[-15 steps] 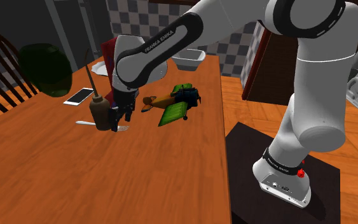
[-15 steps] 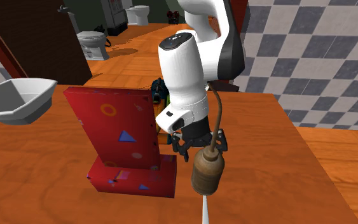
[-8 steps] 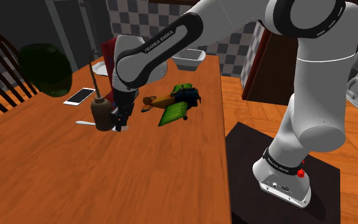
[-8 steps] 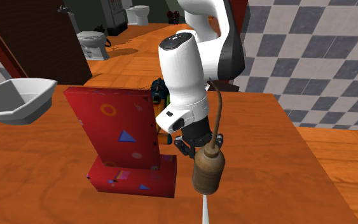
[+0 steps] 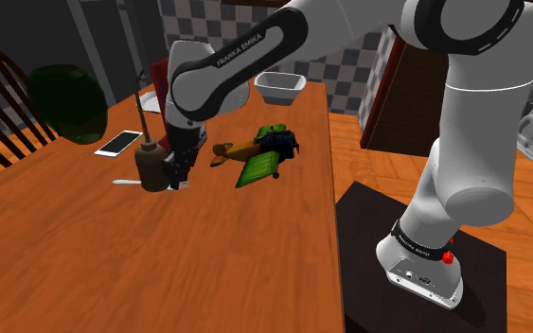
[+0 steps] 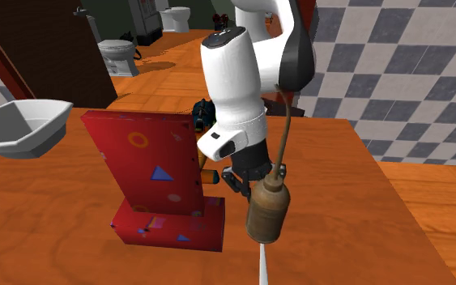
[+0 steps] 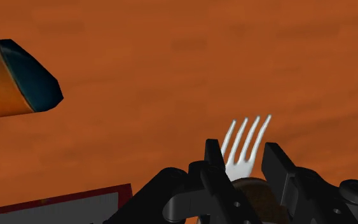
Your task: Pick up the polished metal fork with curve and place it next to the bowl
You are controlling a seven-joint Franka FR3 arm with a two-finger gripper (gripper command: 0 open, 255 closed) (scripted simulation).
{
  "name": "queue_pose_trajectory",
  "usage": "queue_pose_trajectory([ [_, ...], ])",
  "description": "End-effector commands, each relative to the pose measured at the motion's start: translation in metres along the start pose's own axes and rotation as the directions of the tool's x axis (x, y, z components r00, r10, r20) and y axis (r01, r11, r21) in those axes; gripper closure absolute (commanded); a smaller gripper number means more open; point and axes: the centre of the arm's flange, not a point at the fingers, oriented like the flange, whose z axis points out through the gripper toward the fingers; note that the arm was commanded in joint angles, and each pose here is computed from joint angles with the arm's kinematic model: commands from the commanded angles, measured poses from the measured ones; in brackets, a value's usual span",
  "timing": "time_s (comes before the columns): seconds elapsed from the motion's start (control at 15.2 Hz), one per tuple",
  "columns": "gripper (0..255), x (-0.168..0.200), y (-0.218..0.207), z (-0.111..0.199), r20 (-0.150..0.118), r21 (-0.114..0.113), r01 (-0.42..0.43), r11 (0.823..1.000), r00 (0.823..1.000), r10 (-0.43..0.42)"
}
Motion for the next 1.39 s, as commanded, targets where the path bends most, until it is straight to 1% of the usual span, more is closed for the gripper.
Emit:
queue_pose_trajectory([
  [0.0,255,0.001,-0.002,-0.01,-0.001,0.0,0.0,1.0,1.0,0.0],
  [1.32,255,0.015,-0.03,-0.111,-0.001,0.0,0.0,1.0,1.0,0.0],
])
